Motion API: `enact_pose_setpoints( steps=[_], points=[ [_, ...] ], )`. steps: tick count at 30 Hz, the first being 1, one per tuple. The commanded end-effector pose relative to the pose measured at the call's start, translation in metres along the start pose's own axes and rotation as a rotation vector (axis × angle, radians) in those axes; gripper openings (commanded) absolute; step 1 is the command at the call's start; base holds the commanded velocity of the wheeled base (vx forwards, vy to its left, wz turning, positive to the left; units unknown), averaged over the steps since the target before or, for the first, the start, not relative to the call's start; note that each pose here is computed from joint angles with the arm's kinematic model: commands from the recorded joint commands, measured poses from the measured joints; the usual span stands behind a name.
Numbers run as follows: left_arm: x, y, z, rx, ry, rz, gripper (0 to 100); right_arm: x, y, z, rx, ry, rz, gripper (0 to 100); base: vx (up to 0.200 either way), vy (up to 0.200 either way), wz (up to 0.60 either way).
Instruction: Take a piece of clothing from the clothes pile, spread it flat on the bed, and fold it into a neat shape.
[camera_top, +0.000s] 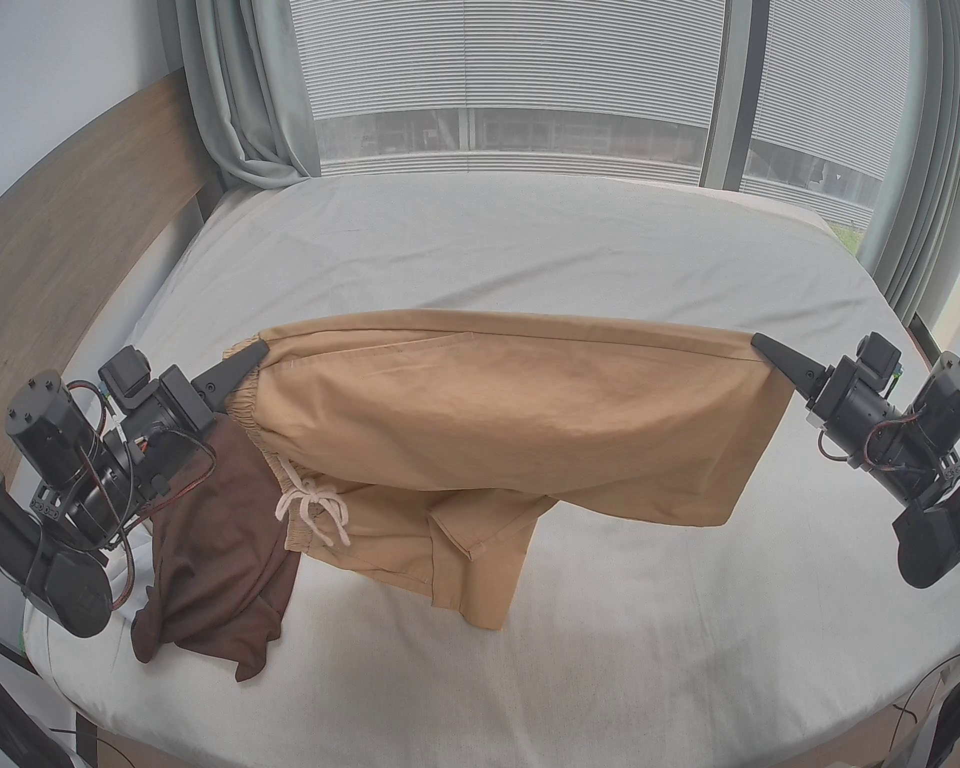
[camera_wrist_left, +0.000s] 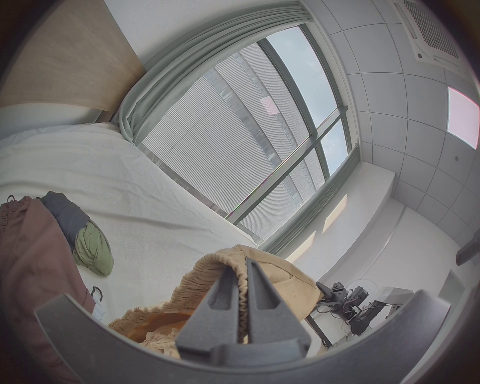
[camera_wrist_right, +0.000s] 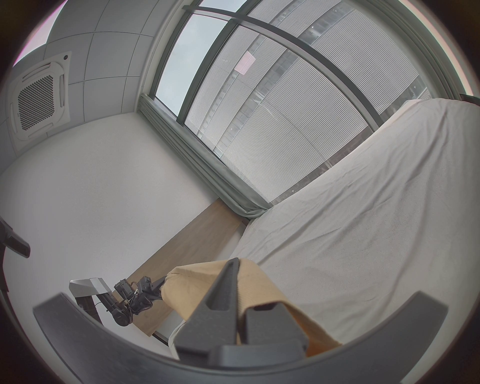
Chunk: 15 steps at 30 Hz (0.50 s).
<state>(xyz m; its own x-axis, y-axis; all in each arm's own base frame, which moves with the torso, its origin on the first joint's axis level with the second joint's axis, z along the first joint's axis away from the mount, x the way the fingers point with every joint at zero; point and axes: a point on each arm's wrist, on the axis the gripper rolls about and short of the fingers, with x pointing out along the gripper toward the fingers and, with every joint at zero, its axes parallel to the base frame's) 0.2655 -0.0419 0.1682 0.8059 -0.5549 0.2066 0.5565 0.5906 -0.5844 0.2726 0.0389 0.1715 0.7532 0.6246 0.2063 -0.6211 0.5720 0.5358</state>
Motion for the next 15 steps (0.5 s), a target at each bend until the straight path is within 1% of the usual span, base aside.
enact_pose_setpoints(
  steps=[1,12,15],
  points=[
    [0.000,0.001,0.001,0.001,-0.003,0.003,0,0.000,-0.002,0.000,0.000,-0.003,-0.007,0,0.000,0.000,0.00],
    [0.002,0.000,0.002,0.003,-0.011,0.000,0,0.002,-0.001,0.001,-0.003,-0.007,-0.004,0,0.000,0.000,0.00],
    [0.003,0.002,0.000,0.002,-0.009,0.008,0,0.011,-0.011,-0.001,0.003,-0.002,-0.010,0,0.000,0.000,0.00]
  ],
)
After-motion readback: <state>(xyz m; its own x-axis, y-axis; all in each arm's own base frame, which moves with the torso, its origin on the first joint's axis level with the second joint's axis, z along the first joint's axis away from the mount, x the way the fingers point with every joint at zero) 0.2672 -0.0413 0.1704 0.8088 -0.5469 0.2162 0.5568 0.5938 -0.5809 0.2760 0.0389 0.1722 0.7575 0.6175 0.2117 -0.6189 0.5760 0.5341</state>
